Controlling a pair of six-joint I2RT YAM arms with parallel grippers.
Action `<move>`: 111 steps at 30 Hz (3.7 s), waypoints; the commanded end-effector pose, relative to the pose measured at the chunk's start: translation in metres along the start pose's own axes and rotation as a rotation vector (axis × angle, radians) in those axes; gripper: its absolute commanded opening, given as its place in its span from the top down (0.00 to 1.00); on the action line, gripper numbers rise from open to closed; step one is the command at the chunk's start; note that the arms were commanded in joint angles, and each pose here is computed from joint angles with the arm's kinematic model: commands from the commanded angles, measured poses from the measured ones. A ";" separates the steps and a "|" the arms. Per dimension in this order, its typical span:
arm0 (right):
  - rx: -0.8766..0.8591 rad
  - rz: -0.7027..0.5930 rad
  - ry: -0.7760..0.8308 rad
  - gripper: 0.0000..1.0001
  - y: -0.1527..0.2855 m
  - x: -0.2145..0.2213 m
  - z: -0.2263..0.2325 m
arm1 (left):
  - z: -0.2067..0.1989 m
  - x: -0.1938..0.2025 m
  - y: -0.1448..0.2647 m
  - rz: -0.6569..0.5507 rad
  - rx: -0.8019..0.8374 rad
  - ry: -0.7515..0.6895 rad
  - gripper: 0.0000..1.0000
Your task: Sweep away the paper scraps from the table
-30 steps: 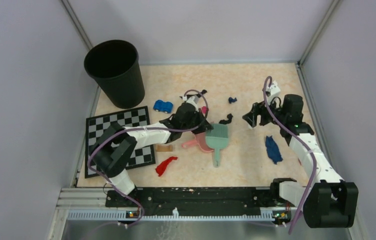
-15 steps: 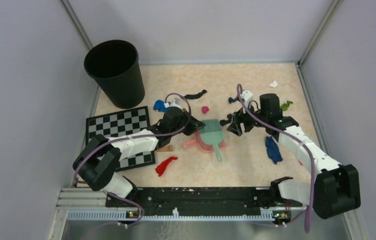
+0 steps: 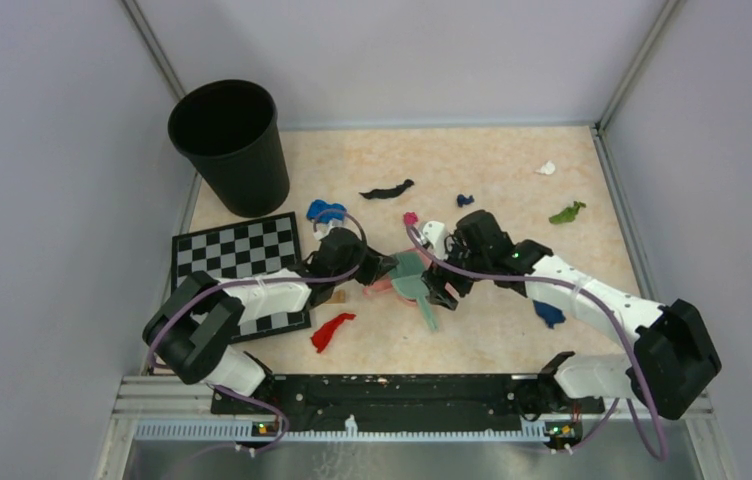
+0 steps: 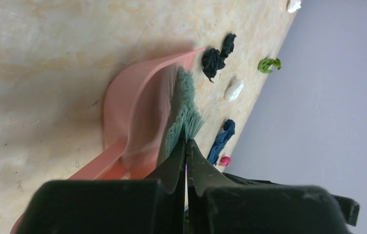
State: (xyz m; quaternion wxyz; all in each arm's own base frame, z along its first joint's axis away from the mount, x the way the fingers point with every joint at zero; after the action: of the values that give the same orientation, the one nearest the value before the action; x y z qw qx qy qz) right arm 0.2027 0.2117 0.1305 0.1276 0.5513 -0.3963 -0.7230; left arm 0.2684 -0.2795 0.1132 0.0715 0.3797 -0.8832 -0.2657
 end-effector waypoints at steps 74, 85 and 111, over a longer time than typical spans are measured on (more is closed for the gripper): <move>0.248 0.099 0.118 0.44 0.000 0.071 -0.075 | -0.043 -0.045 0.021 0.118 0.144 -0.725 0.38; 0.233 0.180 0.089 0.49 -0.017 0.087 -0.082 | -0.072 -0.058 0.051 -0.100 0.150 -0.990 0.01; 0.119 0.051 -0.001 1.00 0.039 0.022 -0.061 | -0.098 0.008 0.087 -0.132 0.358 -1.632 0.23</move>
State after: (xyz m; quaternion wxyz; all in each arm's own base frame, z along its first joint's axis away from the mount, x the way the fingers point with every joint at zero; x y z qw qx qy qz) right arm 0.2418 0.1324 0.1019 0.1398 0.5412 -0.5005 -0.6611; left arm 0.2509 -0.2724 0.2138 -0.5760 0.1543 -0.7295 -0.3351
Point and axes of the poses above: each gripper's point midway between its finger pads, its own y axis back along the fingers, its own z axis along the line the jaws close on, x = y × z, the point moved 3 cm from there along y, back along the fingers
